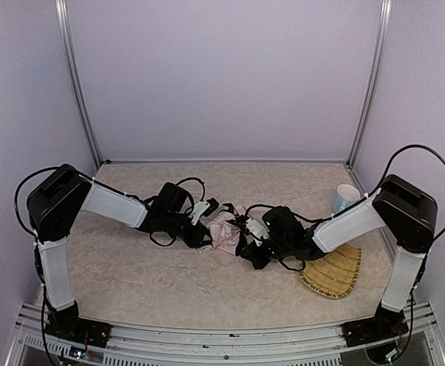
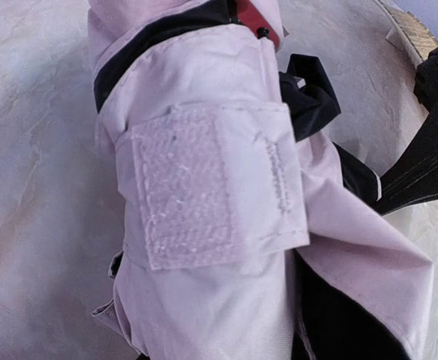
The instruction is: Put away the umbrella
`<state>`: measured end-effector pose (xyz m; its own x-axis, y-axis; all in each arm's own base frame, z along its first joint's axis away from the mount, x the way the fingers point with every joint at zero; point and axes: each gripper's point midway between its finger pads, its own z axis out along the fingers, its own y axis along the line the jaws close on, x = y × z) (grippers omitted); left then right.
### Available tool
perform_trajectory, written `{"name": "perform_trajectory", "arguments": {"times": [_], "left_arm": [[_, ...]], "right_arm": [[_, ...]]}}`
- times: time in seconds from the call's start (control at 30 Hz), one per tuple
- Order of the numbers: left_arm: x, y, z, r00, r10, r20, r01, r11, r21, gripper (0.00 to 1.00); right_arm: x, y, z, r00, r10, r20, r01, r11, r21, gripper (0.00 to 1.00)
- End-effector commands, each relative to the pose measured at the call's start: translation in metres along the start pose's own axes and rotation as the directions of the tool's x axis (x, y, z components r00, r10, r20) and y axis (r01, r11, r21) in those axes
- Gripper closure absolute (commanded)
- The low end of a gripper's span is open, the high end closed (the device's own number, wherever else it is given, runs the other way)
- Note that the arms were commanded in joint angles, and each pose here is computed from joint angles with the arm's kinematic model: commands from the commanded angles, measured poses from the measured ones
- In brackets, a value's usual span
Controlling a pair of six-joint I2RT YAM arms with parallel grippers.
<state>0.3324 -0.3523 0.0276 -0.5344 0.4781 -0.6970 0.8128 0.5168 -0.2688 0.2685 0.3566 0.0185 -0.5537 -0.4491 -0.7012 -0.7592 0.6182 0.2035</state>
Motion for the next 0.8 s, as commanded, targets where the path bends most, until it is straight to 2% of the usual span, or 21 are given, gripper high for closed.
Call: {"name": "perform_trajectory", "arguments": {"times": [0.0, 0.13, 0.27, 0.3, 0.43, 0.5, 0.67, 0.77], "left_arm": [[0.007, 0.044, -0.015, 1.000, 0.002, -0.026, -0.008, 0.973, -0.231, 1.00], [0.006, 0.024, -0.007, 0.993, 0.102, -0.061, -0.113, 0.969, -0.219, 1.00], [0.012, 0.012, 0.003, 0.987, 0.134, -0.089, -0.149, 0.971, -0.185, 1.00], [0.013, 0.009, 0.004, 0.986, 0.139, -0.093, -0.154, 0.972, -0.176, 1.00], [0.014, 0.001, 0.008, 0.983, 0.157, -0.095, -0.169, 0.975, -0.141, 1.00], [0.014, -0.002, 0.008, 0.983, 0.159, -0.093, -0.171, 0.976, -0.134, 1.00], [0.012, -0.004, 0.008, 0.982, 0.160, -0.098, -0.172, 0.977, -0.128, 1.00], [0.014, -0.006, 0.009, 0.982, 0.158, -0.103, -0.170, 0.977, -0.125, 1.00]], "right_arm": [[0.075, -0.002, -0.007, 0.969, 0.049, -0.243, -0.055, 0.998, -0.020, 0.96], [0.067, 0.000, -0.004, 0.973, 0.055, -0.223, -0.069, 0.996, -0.054, 0.89], [0.064, -0.004, -0.005, 0.975, 0.045, -0.216, -0.053, 0.998, -0.032, 0.81], [0.064, -0.005, -0.006, 0.975, 0.042, -0.218, -0.048, 0.999, -0.023, 0.81], [0.063, -0.012, -0.006, 0.975, 0.031, -0.221, -0.029, 0.999, 0.014, 0.93], [0.060, -0.013, -0.005, 0.976, 0.027, -0.216, -0.024, 1.000, 0.017, 0.93], [0.054, -0.008, -0.009, 0.981, 0.020, -0.193, -0.020, 1.000, 0.000, 0.84], [0.049, -0.005, -0.011, 0.985, -0.010, -0.173, 0.013, 1.000, 0.015, 0.70]]}}
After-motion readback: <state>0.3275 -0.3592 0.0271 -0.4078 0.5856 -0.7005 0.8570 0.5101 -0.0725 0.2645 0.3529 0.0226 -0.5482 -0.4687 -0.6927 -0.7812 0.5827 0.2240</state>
